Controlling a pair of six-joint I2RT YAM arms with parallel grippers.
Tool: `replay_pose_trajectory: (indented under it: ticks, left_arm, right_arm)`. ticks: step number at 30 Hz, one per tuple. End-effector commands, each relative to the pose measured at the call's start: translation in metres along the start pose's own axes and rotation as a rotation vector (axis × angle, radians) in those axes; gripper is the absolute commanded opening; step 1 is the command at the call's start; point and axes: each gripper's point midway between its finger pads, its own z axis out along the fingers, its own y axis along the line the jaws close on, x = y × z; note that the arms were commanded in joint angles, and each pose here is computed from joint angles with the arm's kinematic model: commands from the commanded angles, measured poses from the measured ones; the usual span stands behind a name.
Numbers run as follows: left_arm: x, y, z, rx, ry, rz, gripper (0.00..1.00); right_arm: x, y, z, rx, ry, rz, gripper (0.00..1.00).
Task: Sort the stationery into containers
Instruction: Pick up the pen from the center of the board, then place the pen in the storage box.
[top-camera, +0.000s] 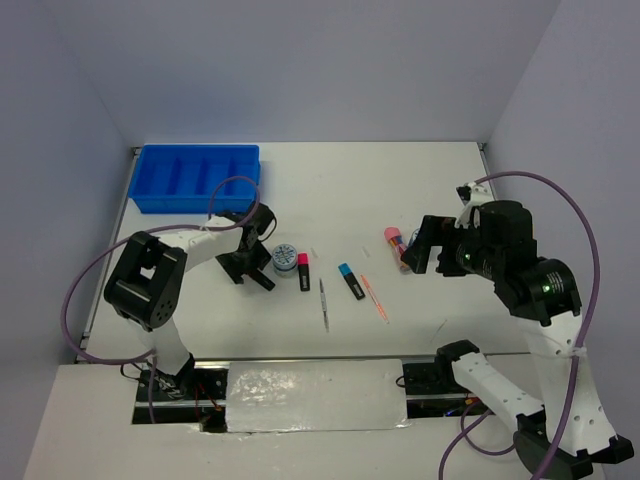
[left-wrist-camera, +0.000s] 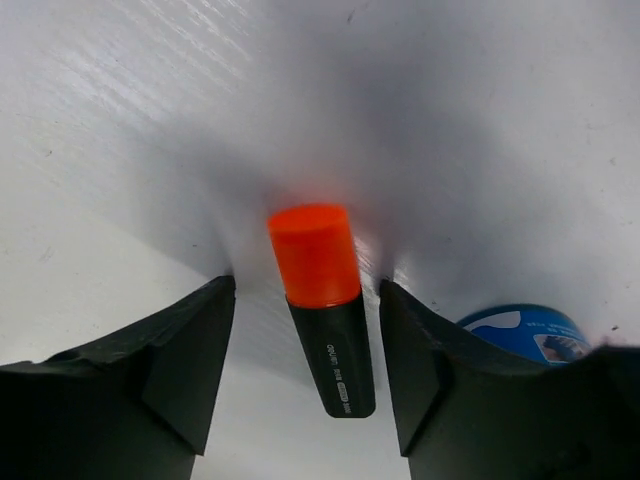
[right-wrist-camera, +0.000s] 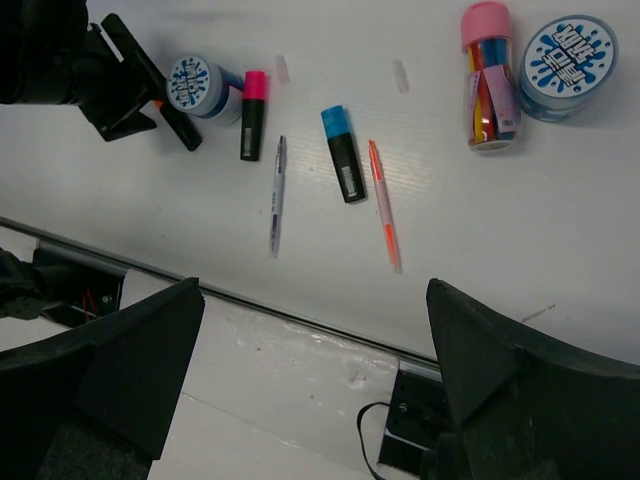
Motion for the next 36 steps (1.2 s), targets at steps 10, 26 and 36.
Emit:
replay_pose_trajectory:
  ticks: [10, 26, 36]
  left_arm:
    - [-0.014, -0.012, -0.019, 0.179, -0.095, 0.259, 0.07]
    - [-0.217, -0.135, -0.13, 0.543, -0.542, 0.787, 0.0]
    - [-0.291, -0.187, -0.103, 0.503, -0.638, 0.76, 0.07]
  right_arm:
    - [-0.027, 0.016, -0.003, -0.054, -0.074, -0.051, 1.0]
    - [-0.03, 0.028, 0.005, -0.117, -0.068, -0.045, 1.0]
    - [-0.009, 0.031, 0.009, -0.163, -0.007, -0.02, 1.0]
